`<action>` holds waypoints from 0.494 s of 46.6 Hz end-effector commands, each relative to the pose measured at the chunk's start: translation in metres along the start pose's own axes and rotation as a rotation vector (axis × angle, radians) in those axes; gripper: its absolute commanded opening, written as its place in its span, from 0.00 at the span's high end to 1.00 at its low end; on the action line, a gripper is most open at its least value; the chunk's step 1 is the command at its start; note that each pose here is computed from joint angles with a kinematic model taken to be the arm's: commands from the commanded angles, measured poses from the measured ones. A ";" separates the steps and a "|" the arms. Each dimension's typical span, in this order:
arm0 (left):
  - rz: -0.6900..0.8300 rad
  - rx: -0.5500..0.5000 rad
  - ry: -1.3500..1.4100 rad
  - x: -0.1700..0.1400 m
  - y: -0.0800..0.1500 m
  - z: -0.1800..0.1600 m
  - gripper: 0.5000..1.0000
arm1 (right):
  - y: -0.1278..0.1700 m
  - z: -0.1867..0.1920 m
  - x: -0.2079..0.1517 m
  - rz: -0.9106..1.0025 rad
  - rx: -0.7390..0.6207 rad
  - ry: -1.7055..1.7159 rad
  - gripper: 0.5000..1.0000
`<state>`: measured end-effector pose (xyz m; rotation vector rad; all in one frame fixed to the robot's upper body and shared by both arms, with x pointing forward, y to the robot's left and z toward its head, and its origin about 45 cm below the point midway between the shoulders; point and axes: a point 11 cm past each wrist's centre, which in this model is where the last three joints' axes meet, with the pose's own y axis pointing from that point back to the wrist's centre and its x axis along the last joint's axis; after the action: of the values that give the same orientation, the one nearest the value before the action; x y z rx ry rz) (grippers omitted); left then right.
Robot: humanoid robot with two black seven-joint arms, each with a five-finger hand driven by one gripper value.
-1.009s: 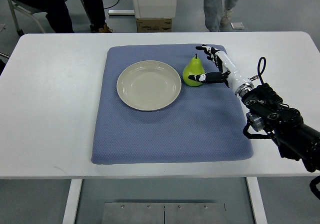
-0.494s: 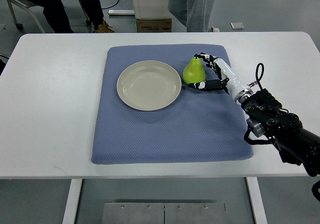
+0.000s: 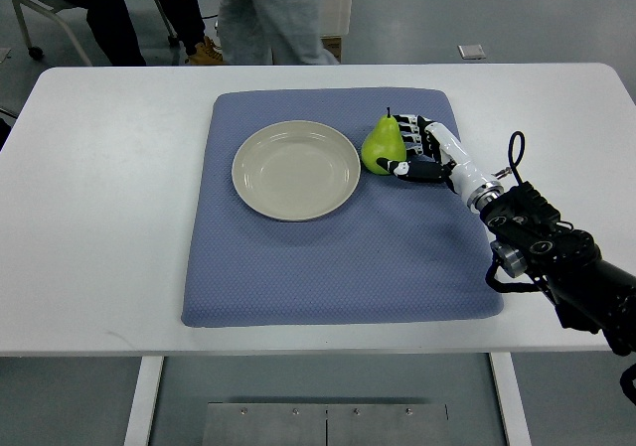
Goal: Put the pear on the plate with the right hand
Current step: 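Wrap the right hand fingers around the green pear, then carry the pear with the right hand onto the cream plate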
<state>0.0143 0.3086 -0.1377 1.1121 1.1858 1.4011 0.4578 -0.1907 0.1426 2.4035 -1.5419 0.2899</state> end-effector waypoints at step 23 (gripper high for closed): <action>0.000 0.000 0.001 0.000 0.000 0.000 0.00 | -0.010 -0.014 0.004 -0.013 -0.017 0.025 1.00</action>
<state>0.0143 0.3086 -0.1377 1.1114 1.1866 1.4016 0.4630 -0.1886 0.1463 2.3757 -1.5131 0.2869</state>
